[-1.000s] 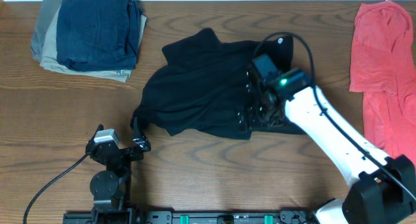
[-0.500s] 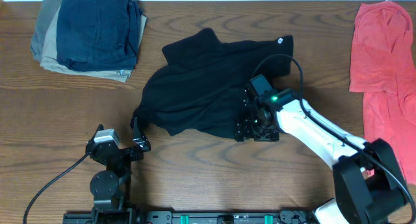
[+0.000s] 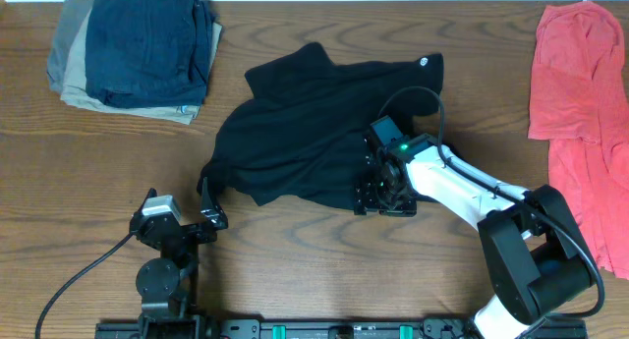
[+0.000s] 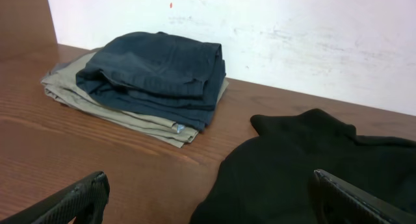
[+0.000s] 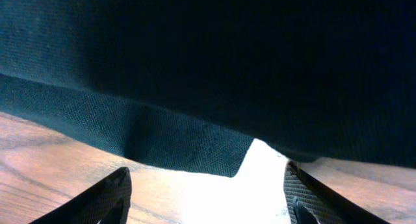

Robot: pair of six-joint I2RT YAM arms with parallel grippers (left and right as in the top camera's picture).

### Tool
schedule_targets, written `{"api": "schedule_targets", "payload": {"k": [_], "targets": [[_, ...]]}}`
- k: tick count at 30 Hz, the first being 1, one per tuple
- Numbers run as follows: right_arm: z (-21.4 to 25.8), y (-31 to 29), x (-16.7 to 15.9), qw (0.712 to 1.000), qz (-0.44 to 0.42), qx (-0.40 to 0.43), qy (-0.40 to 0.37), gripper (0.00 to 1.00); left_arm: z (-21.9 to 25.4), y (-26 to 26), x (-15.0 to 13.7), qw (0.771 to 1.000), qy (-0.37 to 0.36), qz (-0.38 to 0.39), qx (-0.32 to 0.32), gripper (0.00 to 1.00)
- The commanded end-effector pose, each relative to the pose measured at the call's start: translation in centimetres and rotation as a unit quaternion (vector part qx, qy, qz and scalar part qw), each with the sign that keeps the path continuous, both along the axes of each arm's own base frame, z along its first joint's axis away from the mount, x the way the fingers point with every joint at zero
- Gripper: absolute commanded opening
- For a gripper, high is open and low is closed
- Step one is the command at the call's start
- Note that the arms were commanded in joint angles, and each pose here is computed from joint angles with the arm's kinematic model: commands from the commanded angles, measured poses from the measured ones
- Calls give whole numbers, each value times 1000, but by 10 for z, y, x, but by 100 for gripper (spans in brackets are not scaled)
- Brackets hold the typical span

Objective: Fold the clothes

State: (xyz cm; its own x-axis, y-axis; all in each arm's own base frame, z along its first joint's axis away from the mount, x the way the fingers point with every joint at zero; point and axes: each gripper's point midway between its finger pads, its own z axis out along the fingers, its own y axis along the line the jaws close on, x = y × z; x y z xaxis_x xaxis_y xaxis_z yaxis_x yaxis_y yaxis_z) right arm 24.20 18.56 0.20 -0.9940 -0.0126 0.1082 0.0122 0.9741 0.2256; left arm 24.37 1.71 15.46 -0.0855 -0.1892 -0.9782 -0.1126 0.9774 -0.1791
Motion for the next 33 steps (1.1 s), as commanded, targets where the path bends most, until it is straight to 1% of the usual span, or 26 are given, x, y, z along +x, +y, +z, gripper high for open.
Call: {"api": "schedule_targets", "payload": {"k": [1,3,7,15,17,18,21,25,29,33], "targets": [[-7,-1,1,1000,2,-13,-5,71,-18,1,-1,1000,27,1,9,98],[-7,1,3,1000,2,-10,-11,68,-18,1,-1,1000,27,1,9,98],[-6,5,11,1000,2,-1,-26,58,-18,1,-1,1000,27,1,9,98],[-6,7,14,999,1,3,-33,23,-18,1,-1,1000,27,1,9,98],[-6,7,14,999,0,3,-33,5,-18,1,-1,1000,27,1,9,98],[-5,5,15,999,-2,2,-32,1,-18,1,-1,1000,27,1,9,98],[3,-2,21,1000,-15,-4,-26,1,-18,1,-1,1000,27,1,9,98],[29,-29,32,998,-42,-46,-25,1,-18,1,-1,1000,27,1,9,98],[73,-64,36,992,-65,-103,-37,1,-18,1,-1,1000,27,1,9,98],[117,-78,32,989,-81,-101,-72,1,-18,1,-1,1000,27,1,9,98]]}}
